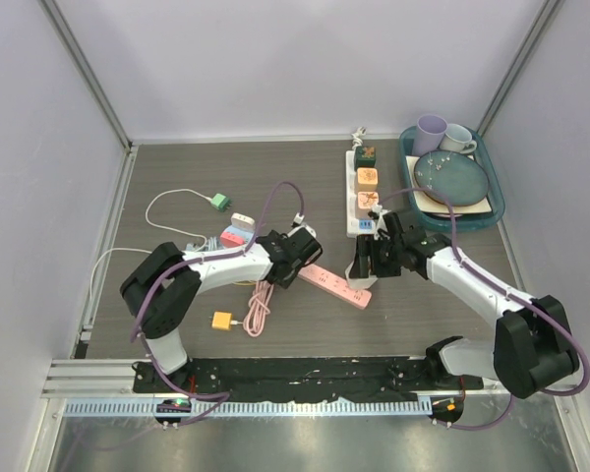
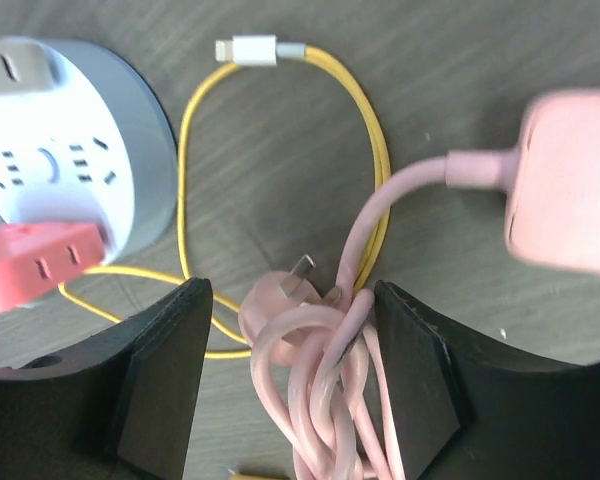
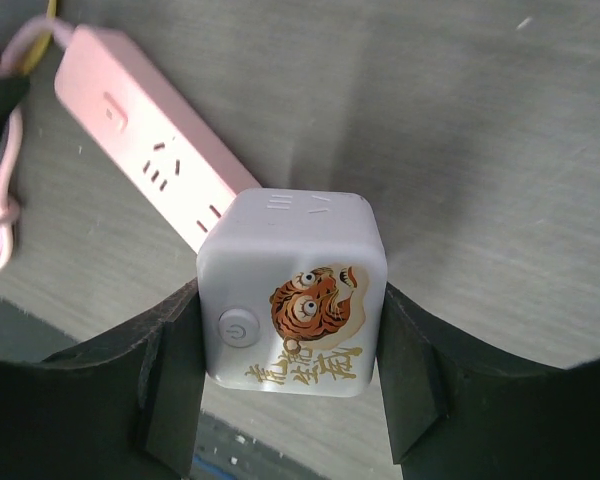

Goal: Insert the plug
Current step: Adjust the socket at the center of the board, then insert the plug into the socket.

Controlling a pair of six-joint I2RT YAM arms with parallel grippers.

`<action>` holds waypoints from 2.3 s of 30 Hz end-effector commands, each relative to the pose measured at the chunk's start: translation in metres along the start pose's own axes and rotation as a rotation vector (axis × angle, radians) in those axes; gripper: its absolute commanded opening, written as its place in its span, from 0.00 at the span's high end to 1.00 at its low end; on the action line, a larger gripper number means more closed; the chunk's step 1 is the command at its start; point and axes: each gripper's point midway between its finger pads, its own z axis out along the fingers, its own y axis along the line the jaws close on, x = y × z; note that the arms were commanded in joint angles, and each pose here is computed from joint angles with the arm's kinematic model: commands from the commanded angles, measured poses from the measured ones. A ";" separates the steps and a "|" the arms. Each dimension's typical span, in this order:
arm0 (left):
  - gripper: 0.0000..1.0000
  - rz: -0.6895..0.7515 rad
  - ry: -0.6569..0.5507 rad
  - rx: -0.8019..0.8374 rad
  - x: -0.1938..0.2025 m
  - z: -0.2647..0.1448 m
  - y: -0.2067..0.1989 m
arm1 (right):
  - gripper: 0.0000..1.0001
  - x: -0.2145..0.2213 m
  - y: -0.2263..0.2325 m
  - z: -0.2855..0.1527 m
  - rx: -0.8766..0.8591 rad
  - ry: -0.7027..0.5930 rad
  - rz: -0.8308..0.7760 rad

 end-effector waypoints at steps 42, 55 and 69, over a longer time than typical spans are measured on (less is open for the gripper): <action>0.00 -0.690 -0.527 -0.419 -0.012 -0.141 0.259 | 0.99 -0.010 0.126 0.017 -0.244 0.201 -0.719; 0.00 -0.676 -0.535 -0.405 -0.013 -0.141 0.257 | 0.99 -0.004 0.113 0.026 -0.191 0.203 -0.722; 0.00 -0.666 -0.535 -0.395 -0.014 -0.140 0.255 | 0.99 -0.006 0.117 0.028 -0.205 0.171 -0.701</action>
